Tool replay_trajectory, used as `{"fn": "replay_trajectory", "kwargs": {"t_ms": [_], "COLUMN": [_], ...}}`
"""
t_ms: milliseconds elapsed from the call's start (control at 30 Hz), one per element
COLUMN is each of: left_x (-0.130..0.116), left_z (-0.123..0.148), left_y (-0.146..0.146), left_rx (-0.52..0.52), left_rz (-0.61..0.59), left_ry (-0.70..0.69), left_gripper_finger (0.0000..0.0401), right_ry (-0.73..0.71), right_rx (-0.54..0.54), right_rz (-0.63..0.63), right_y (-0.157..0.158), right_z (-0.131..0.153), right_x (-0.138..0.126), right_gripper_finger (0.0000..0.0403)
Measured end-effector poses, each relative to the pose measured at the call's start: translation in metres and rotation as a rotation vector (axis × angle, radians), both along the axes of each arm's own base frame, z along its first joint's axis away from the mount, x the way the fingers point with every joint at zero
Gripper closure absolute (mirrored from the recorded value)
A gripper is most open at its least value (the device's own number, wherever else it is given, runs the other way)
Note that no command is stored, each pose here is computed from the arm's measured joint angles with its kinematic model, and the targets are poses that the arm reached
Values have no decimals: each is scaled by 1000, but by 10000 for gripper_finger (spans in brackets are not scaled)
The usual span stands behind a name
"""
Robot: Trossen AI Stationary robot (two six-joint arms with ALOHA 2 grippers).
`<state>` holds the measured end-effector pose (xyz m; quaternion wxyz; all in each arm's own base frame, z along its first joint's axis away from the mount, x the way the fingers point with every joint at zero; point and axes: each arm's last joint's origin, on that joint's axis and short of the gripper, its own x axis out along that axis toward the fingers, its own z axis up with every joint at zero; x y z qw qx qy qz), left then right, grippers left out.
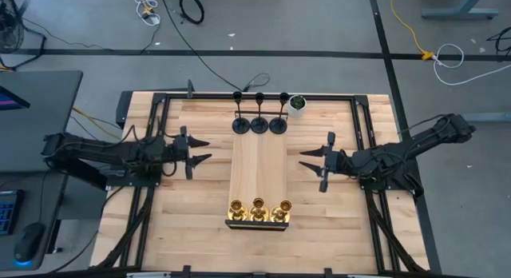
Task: Pick & Place candle stick holders
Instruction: Return to home position
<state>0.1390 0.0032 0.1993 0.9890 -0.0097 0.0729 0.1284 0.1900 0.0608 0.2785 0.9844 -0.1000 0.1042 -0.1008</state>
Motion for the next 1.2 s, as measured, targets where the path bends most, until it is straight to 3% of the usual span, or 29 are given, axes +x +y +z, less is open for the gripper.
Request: {"fn": "replay_trajectory", "kwargs": {"t_ms": [167,300,500,800,1200], "left_x": [-7,-12,-17,-18,-18], "left_z": [-14,-21,-32,-30,-34], "left_y": [0,0,0,0,0], "left_rx": [15,29,21,48,48], "left_rz": [-2,-31,-32,-29,-31], "left_ry": [-76,-132,-132,-146,-106], "left_gripper_finger": [195,195,195,195,195], "right_ry": [5,-53,-135,-286,-314], "right_rx": [46,21,71,137,194], "right_rz": [0,-23,-75,68,38], "right_y": [-5,-12,-31,-45,-51], "right_z": [4,2,-29,-47,-86], "right_x": [-13,-20,-40,-67,-82], "right_gripper_finger": [275,275,275,275,275]}}
